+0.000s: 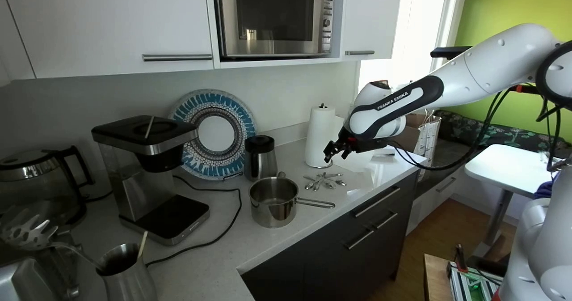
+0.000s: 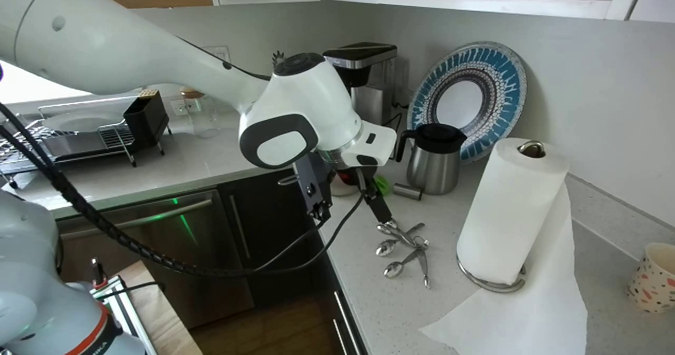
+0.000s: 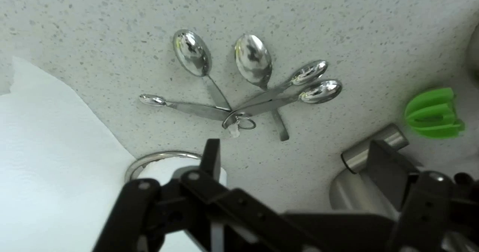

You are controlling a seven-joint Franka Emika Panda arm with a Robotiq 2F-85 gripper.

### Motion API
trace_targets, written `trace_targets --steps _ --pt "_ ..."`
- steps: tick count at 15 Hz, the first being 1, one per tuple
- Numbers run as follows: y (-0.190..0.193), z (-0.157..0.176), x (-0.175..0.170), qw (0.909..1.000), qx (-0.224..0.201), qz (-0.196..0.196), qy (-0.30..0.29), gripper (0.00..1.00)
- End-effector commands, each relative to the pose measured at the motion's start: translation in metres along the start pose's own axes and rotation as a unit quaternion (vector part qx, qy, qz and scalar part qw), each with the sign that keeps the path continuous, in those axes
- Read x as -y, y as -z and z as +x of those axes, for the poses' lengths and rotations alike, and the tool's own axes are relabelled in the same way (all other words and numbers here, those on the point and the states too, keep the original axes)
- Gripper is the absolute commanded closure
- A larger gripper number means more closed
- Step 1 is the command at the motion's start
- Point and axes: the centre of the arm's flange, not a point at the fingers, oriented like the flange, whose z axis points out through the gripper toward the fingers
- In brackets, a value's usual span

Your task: Pick up the small silver object next to the pot and put it on the drip tray of the coffee machine

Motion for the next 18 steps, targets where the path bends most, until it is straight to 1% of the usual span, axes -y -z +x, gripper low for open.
trace_targets --steps 1,3,5,6,7,8,9,10,11,12,13,16,17,18 --pt "-0.041 0.046 0.003 0.9949 0.008 -0.010 -0.100 0.00" --pt "-0.059 0.069 0.010 0.9881 0.009 -0.013 -0.153 0.00" --pt "-0.078 0.083 0.030 0.9789 0.011 -0.020 -0.203 0.00" --pt "-0.087 0.088 0.048 0.9733 0.011 -0.024 -0.228 0.00" --pt "-0.093 0.091 0.061 0.9667 0.011 -0.027 -0.254 0.00" --pt "-0.097 0.094 0.082 0.9592 0.014 -0.028 -0.281 0.00" --pt "-0.101 0.096 0.093 0.9516 0.021 -0.029 -0.305 0.00" --pt "-0.102 0.095 0.109 0.9445 0.043 -0.029 -0.324 0.00" --pt "-0.099 0.080 0.083 0.9582 0.022 -0.022 -0.285 0.00" --pt "-0.101 0.082 0.097 0.9534 0.031 -0.024 -0.299 0.00" --pt "-0.102 0.083 0.106 0.9510 0.035 -0.023 -0.306 0.00" --pt "-0.102 0.086 0.107 0.9485 0.035 -0.024 -0.314 0.00" --pt "-0.108 0.088 0.107 0.9419 0.031 -0.016 -0.334 0.00" --pt "-0.121 0.090 0.112 0.9410 0.035 -0.011 -0.336 0.00"
